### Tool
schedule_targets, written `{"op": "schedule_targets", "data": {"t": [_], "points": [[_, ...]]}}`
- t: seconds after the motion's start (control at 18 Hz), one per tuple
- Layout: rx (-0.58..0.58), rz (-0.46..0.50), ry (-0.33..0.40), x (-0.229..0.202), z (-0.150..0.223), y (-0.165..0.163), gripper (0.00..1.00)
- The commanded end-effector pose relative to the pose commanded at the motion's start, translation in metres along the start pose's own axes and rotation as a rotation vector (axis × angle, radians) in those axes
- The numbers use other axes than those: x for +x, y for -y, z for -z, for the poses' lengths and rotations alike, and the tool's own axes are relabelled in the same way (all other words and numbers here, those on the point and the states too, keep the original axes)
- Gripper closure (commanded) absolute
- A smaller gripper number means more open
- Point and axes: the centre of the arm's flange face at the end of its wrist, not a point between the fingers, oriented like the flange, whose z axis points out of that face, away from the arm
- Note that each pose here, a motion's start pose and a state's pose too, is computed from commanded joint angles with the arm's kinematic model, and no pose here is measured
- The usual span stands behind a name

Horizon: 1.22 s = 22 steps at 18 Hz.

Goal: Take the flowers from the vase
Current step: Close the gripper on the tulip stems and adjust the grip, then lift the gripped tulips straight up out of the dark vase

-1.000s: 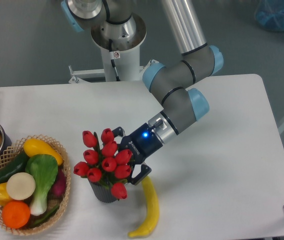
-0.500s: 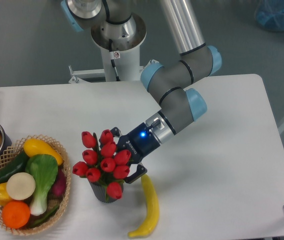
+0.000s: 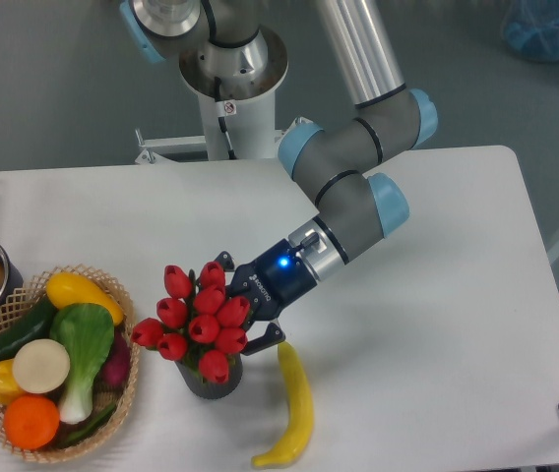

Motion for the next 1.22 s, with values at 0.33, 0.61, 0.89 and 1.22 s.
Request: {"op": "schedule_targets", "data": {"t": [0.33, 0.61, 0.89, 1.22], "points": [[0.005, 0.003, 0.0, 0.0, 0.0, 0.001, 0.54], [0.009, 0.006, -0.001, 0.002, 0.0, 0.001, 0.55], [0.08, 0.02, -0.011, 0.006, -0.001, 0.003, 0.55], [0.127, 0.011, -0.009, 0.011, 0.004, 0.015, 0.55]]}}
